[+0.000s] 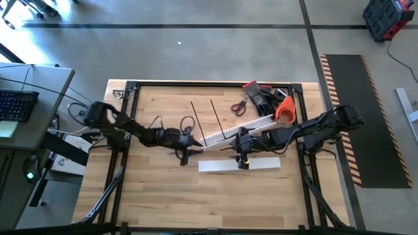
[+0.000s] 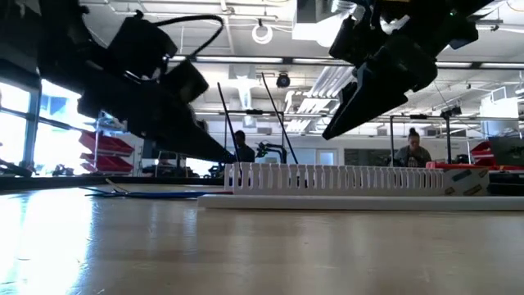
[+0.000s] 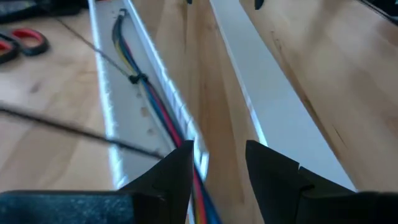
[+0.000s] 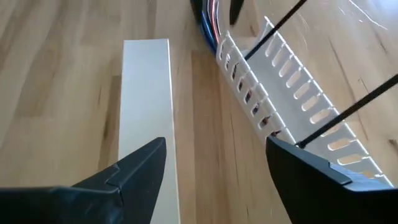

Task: Ziptie cables
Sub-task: Close the white cable duct

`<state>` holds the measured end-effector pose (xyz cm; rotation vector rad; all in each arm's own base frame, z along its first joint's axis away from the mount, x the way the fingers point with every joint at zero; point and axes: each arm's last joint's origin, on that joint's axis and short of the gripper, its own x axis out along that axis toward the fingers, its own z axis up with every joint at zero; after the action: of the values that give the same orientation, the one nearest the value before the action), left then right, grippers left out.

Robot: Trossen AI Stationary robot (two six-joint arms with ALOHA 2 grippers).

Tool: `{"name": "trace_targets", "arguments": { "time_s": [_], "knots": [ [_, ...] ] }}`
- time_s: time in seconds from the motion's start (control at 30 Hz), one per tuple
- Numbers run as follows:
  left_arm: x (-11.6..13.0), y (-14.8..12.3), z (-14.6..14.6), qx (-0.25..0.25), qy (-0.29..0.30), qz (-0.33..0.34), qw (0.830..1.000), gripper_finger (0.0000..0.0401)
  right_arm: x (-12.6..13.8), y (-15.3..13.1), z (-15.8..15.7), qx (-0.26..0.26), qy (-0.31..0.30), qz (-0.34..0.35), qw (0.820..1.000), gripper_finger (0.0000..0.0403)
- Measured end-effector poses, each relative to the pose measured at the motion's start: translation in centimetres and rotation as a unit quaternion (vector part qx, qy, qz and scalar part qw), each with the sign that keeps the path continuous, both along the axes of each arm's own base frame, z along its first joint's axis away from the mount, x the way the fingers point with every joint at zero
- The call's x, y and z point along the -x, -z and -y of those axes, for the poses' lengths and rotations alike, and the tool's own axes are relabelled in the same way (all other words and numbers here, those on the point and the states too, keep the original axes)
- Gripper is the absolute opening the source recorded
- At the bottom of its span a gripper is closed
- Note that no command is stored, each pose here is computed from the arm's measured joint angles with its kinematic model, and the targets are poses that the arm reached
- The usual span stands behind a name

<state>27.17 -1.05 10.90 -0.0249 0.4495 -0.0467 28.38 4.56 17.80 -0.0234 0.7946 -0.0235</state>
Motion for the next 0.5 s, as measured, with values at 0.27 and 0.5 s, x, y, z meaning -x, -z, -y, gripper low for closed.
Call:
{"name": "trace_targets", "arguments": {
  "time_s": [0.27,0.5],
  "knots": [
    [-3.7,2.1,1.1,-0.003,-0.043,-0.022,0.999,0.0125,0.5,-0.4,-1.9,0.01,0.014,0.014,1.0,0.0261],
    [-3.9,2.1,2.7,-0.03,-0.043,-0.019,0.998,0.0031,1.3,-0.8,-3.9,-0.02,0.02,0.021,0.999,0.0261]
  ]
}}
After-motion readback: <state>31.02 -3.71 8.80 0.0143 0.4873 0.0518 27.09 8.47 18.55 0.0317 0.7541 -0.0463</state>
